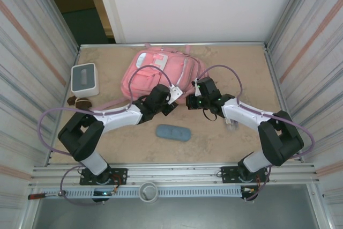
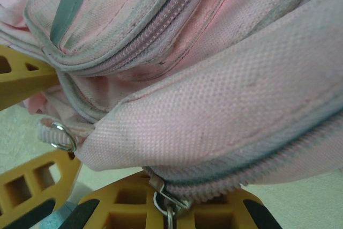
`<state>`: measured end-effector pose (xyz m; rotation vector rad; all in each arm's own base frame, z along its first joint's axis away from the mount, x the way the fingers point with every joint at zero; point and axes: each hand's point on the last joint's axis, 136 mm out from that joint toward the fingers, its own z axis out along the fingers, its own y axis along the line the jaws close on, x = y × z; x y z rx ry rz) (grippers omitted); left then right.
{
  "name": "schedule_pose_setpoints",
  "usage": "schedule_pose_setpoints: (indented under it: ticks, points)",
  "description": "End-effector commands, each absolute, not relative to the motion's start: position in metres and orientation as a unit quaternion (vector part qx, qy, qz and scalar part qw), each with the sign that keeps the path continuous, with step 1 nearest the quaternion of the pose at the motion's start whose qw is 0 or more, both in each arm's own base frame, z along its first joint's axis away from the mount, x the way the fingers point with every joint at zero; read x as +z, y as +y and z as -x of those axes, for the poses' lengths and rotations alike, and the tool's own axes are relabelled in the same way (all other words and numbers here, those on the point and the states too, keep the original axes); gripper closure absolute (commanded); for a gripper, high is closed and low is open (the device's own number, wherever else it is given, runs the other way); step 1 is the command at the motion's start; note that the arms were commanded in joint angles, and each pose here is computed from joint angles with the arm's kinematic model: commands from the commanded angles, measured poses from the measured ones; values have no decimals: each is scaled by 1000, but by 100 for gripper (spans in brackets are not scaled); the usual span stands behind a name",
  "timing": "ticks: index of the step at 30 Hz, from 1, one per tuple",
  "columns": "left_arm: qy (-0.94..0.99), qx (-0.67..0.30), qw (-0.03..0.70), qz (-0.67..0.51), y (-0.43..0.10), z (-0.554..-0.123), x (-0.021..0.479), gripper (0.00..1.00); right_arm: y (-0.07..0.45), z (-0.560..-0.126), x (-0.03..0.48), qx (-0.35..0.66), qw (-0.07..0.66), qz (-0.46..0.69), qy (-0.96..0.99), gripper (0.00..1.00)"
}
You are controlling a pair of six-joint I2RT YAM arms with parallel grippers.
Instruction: Pack books, pencil case, and school supplies into a backpack
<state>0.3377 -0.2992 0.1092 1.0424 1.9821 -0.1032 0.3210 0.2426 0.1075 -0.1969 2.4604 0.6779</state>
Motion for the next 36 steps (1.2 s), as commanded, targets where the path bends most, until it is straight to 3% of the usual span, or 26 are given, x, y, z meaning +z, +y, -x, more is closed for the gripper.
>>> schedule_pose_setpoints:
  ticks: [1, 8, 9, 17, 36]
  points:
    - [783, -31, 468, -407, -304, -356, 125, 63, 254, -317, 150, 296, 330, 114, 889, 100]
    - [781, -41, 484, -392, -290, -361, 138, 99, 231, -316, 135, 224, 332, 121, 908, 100]
    - [780, -45, 486, -391, -288, -361, 140, 100, 226, -316, 133, 211, 332, 119, 911, 100]
    - [779, -51, 496, -380, -259, -358, 147, 100, 201, -320, 136, 146, 343, 104, 922, 100]
    - [802, -28, 498, -328, -204, -361, 141, 100, 182, -321, 128, 127, 291, 98, 943, 100]
